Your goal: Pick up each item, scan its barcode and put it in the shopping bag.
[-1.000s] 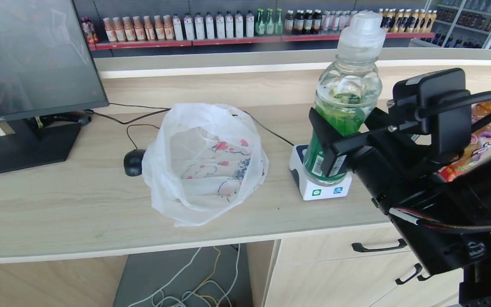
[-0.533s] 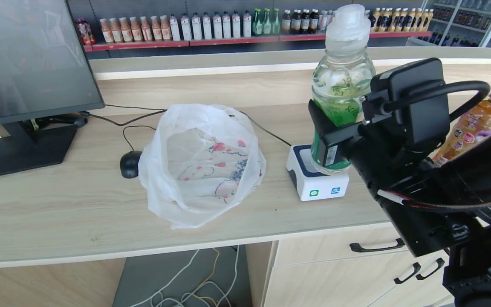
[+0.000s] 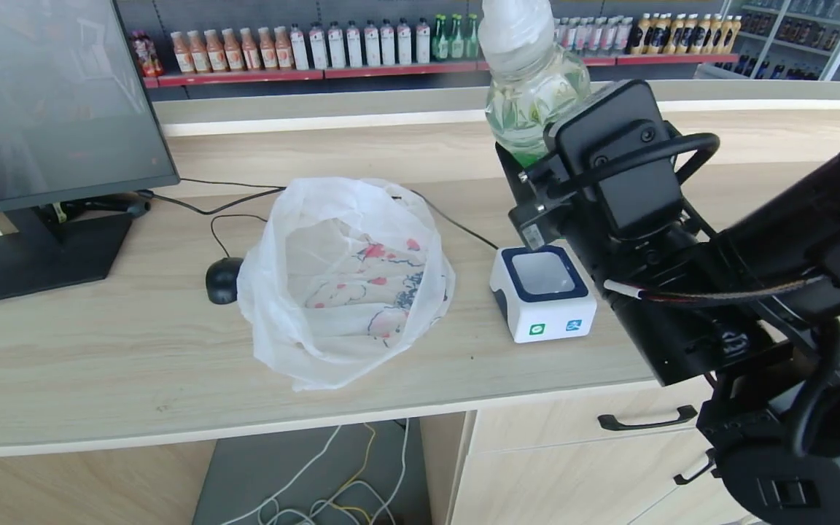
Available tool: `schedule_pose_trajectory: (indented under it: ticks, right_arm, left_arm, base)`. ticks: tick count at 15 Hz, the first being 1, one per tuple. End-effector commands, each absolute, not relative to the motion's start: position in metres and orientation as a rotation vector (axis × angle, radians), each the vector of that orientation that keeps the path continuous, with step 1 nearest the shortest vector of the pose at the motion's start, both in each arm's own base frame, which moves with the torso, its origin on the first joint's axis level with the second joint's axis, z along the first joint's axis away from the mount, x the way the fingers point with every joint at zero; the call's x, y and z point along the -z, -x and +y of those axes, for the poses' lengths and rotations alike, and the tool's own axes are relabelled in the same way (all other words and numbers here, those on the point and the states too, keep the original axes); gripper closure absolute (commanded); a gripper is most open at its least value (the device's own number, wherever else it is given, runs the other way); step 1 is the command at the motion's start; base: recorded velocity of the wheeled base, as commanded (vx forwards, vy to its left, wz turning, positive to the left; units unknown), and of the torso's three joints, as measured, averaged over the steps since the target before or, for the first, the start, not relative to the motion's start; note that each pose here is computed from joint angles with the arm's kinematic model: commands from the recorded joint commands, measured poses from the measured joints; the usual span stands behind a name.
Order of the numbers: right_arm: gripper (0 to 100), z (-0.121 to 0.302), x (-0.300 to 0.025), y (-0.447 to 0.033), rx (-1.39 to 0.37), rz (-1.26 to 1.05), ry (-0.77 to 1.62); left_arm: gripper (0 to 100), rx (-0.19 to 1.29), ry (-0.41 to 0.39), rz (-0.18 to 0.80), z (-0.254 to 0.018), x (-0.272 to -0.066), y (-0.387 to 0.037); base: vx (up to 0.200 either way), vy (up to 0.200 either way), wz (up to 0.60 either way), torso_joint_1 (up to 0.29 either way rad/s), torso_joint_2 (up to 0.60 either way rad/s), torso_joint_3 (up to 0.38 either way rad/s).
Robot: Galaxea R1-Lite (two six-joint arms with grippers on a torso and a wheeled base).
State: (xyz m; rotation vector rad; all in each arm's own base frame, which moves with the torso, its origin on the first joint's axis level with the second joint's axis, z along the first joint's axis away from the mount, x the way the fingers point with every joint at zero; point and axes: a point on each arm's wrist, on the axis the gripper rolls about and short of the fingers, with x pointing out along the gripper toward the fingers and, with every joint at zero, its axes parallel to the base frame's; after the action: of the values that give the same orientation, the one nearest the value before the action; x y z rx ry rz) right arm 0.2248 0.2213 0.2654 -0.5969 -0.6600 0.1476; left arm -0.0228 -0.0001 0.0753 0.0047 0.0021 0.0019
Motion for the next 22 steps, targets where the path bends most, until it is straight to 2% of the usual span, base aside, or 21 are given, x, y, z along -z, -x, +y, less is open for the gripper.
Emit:
schedule_pose_trajectory:
  ticks: [1,5,8,14,22]
  right_arm:
    - [100,0.222,-0.263,-0.229,-0.154,-0.686,0.659]
    - [100,0.224,-0.258,-0.230,-0.189,-0.750,0.784]
    - [100,0.222,-0.252,-0.229,-0.142,-0.771,0.865]
    - [100,0.230,-0.216,-0.239,-0.198,-0.701,0.938]
    - [100,0.221,-0.211,-0.254,-0.155,-0.673,0.984]
  left_arm:
    - [0,-0.003,-0.005,0.002,0.000,-0.075,0.023]
    - [0,-0.003,-0.005,0.002,0.000,-0.075,0.023]
    - [0,-0.003,-0.005,0.002,0.000,-0.075,0.023]
    - [0,-0.002,-0.005,0.002,0.000,-0.075,0.023]
    - [0,-0.003,-0.005,0.002,0.000,-0.075,0.023]
  base:
    - [0.000,0.000,0.00,0.000,0.00,0.000]
    - [0.000,0.000,0.00,0.000,0.00,0.000]
    - [0.000,0.000,0.00,0.000,0.00,0.000]
    - [0.000,0.000,0.00,0.000,0.00,0.000]
    - [0.000,0.000,0.00,0.000,0.00,0.000]
